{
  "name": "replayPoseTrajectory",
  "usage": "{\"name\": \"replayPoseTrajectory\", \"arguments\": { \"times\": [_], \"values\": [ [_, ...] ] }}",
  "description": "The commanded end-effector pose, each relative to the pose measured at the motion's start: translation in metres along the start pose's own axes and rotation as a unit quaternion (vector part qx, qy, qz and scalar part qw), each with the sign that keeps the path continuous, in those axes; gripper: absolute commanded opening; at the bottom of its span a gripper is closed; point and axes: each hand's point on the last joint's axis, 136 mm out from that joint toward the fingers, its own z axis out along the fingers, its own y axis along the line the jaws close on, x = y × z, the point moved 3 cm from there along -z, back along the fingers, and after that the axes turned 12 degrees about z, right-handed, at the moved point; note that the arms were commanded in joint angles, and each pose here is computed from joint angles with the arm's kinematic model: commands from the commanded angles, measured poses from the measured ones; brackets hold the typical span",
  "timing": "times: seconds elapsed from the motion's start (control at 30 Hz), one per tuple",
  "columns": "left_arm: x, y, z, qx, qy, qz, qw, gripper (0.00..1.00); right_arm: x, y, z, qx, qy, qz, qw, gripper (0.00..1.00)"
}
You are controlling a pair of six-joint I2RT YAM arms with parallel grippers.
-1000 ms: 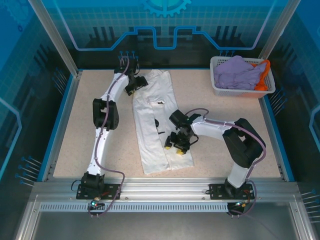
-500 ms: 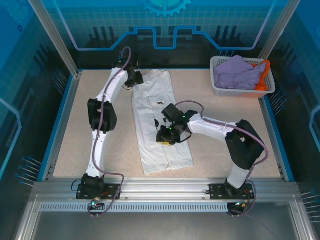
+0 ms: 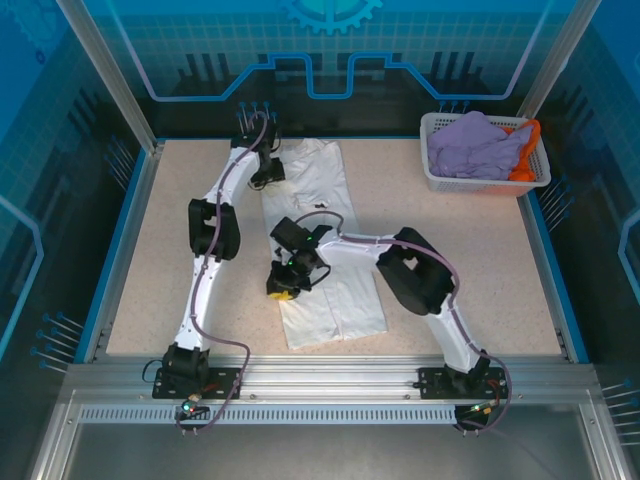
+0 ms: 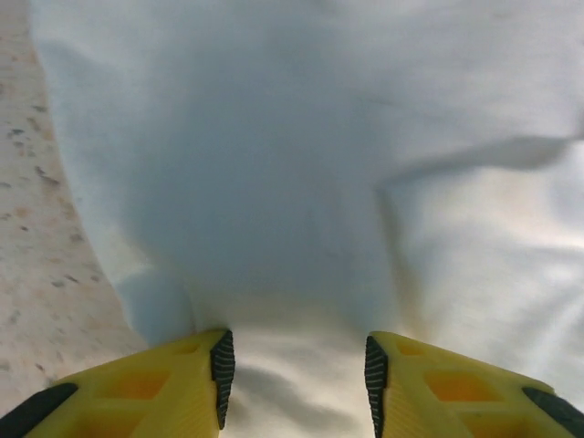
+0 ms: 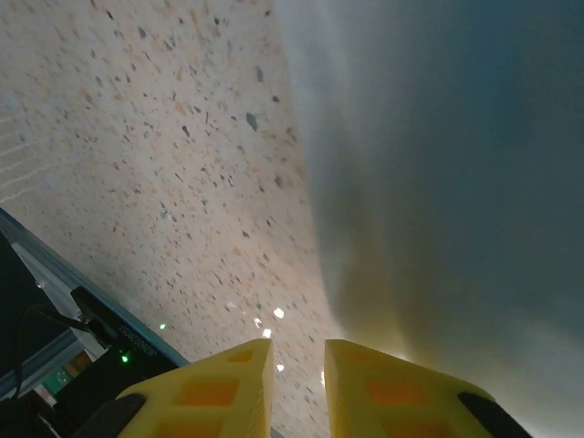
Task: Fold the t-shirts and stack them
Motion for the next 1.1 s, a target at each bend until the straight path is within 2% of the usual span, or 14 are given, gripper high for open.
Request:
{"name": "replayPoseTrajectory", "arguments": {
  "times": [0.0, 0.2, 0.27, 0.37, 0.43, 0.57, 0.63, 0.73, 0.8, 0.9, 1.0, 1.07],
  "values": [
    [-0.006, 0.02, 0.006, 0.002, -0.003, -0.022, 1.0, 0.48, 0.006, 0.019, 0.021, -0.008, 0.035, 0.02, 0.999, 0.21],
    [-0.022, 0.021, -0.009, 0.013, -0.029, -0.024, 0.999, 0.55, -0.005, 0.05, 0.056, -0.037, 0.045, 0.029, 0.998, 0.21],
    [-0.03, 0.019, -0.026, 0.027, -0.042, -0.029, 0.998, 0.64, -0.005, 0.072, 0.056, -0.054, 0.045, 0.002, 0.998, 0.22],
    [-0.045, 0.018, -0.068, 0.042, -0.072, -0.036, 0.996, 0.8, -0.003, 0.109, 0.035, -0.086, 0.03, -0.043, 0.995, 0.25],
    [-0.053, 0.017, -0.106, 0.048, -0.096, -0.033, 0.994, 0.87, 0.0, 0.12, 0.015, -0.098, 0.011, -0.063, 0.993, 0.29],
    [-0.052, 0.027, -0.182, 0.044, -0.126, -0.048, 0.99, 0.98, 0.007, 0.116, -0.036, -0.102, -0.037, -0.093, 0.99, 0.37],
    [-0.039, 0.031, -0.206, 0.057, -0.126, -0.064, 0.988, 0.99, 0.006, 0.105, -0.068, -0.107, -0.074, -0.102, 0.986, 0.42],
    [-0.001, 0.031, -0.226, 0.099, -0.115, -0.105, 0.983, 0.99, 0.01, 0.068, -0.118, -0.086, -0.147, -0.103, 0.98, 0.57],
    [0.033, 0.025, -0.239, 0.139, -0.114, -0.139, 0.974, 0.99, 0.014, 0.029, -0.143, -0.071, -0.18, -0.09, 0.977, 0.62],
    [0.117, 0.013, -0.232, 0.18, -0.059, -0.166, 0.968, 0.94, 0.02, -0.048, -0.17, -0.064, -0.209, -0.048, 0.975, 0.69],
    [0.216, 0.002, -0.221, 0.212, 0.028, -0.143, 0.966, 0.83, 0.038, -0.116, -0.179, -0.064, -0.205, -0.037, 0.976, 0.73],
    [0.284, 0.006, -0.218, 0.229, 0.09, -0.137, 0.96, 0.7, 0.056, -0.146, -0.173, -0.089, -0.179, -0.037, 0.979, 0.73]
  ]
}}
